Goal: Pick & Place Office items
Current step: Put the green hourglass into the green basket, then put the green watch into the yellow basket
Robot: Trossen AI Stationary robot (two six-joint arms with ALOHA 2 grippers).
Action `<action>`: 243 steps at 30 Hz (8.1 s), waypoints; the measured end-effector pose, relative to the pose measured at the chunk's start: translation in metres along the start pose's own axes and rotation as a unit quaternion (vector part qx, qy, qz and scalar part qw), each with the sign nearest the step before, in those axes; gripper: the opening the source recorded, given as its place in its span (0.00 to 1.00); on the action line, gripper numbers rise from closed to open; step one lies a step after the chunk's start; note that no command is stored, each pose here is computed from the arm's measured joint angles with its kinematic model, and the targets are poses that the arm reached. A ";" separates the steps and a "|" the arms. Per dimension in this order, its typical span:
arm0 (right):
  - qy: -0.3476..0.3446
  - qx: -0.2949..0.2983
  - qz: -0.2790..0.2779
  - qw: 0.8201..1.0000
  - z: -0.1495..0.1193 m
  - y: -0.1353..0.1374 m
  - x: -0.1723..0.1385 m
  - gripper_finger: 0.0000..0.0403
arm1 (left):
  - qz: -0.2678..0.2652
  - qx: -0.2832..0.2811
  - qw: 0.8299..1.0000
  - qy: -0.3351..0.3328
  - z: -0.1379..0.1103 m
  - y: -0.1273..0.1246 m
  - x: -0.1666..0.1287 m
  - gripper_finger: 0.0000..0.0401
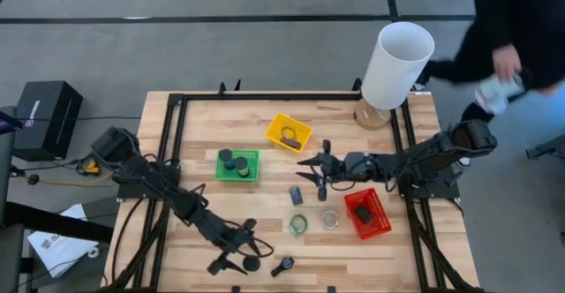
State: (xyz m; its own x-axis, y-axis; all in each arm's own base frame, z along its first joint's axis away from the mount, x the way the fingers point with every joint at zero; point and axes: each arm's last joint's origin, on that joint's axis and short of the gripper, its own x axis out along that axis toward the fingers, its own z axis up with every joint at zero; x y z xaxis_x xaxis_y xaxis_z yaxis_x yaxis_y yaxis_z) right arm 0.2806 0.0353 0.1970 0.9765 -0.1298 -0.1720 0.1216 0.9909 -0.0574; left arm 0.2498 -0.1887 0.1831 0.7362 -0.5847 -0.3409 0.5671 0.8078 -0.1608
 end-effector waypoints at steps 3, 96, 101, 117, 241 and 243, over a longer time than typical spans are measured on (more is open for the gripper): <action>0.000 0.000 0.000 1.000 0.001 0.001 0.003 0.33 | 0.003 -0.001 1.000 0.006 -0.003 0.001 0.002 0.75; 0.037 -0.009 0.004 0.999 -0.007 -0.002 0.004 0.33 | 0.355 -0.031 0.933 0.053 0.037 0.162 -0.160 0.54; 0.037 -0.010 0.004 0.999 -0.007 -0.002 0.004 0.33 | 0.366 -0.043 0.927 0.062 0.028 0.167 -0.164 0.54; 0.038 -0.010 0.004 0.999 -0.007 -0.002 0.004 0.33 | 0.382 -0.130 0.913 0.062 -0.041 0.165 -0.163 0.54; 0.322 0.087 -0.172 0.927 -0.021 -0.137 0.117 0.13 | 0.305 0.018 0.942 -0.142 0.015 0.104 -0.177 0.53; 0.319 0.088 -0.171 0.928 -0.019 -0.137 0.117 0.16 | 0.305 0.018 0.942 -0.141 0.015 0.104 -0.177 0.53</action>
State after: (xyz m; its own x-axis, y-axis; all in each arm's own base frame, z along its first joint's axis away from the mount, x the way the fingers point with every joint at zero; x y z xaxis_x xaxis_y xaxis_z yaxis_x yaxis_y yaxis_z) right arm 0.3751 -0.1166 0.1658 0.5788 -0.3770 -0.7231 0.4874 0.8708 -0.0640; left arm 0.1838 -0.0022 0.2411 0.9950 -0.0129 -0.0991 0.0147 0.9997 0.0176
